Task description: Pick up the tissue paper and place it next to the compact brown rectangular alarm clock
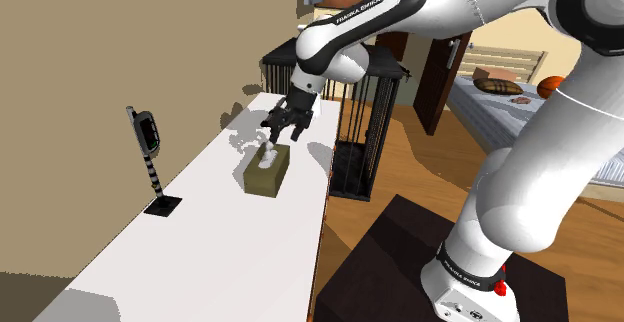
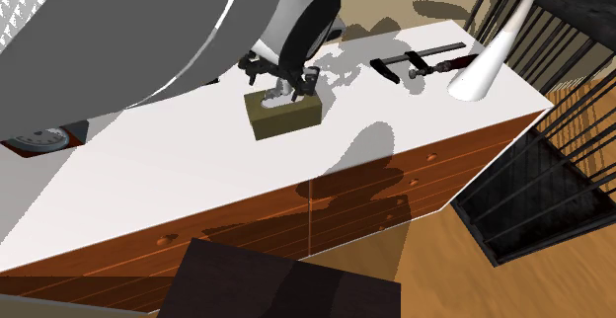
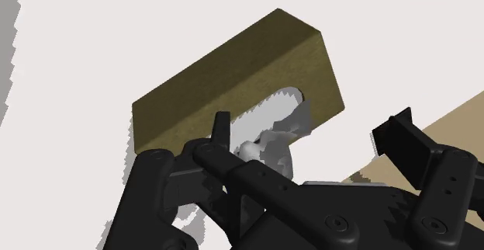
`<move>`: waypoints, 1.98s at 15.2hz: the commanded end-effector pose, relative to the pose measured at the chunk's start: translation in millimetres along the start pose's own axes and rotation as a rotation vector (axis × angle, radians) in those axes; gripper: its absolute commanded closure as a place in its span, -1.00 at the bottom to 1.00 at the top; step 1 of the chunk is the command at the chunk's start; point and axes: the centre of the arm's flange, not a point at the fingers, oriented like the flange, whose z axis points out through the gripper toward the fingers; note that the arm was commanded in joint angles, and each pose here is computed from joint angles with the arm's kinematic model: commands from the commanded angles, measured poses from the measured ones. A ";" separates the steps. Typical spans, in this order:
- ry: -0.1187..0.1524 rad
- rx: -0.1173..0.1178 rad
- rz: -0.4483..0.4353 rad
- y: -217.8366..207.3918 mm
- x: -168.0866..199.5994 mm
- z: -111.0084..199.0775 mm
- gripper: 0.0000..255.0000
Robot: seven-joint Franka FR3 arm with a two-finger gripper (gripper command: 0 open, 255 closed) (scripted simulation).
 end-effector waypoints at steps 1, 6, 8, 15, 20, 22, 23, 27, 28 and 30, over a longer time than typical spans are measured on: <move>0.012 0.025 0.012 -1.1 16.8 18.9 -1.00; 0.013 0.028 0.013 -1.8 18.9 42.1 -1.00; 0.013 0.028 0.013 -2.1 19.0 52.6 -1.00; 0.013 0.028 0.013 -2.3 19.1 61.0 -1.00; 0.013 0.028 0.013 -2.3 19.1 60.9 1.00; 0.013 0.028 0.013 -1.9 19.4 61.0 1.00; 0.013 0.028 0.013 -1.8 19.5 61.0 1.00; 0.013 0.028 0.013 -2.3 19.1 61.0 1.00; 0.013 0.028 0.013 -4.1 20.0 56.0 1.00; 0.013 0.028 0.013 -7.6 21.6 46.2 1.00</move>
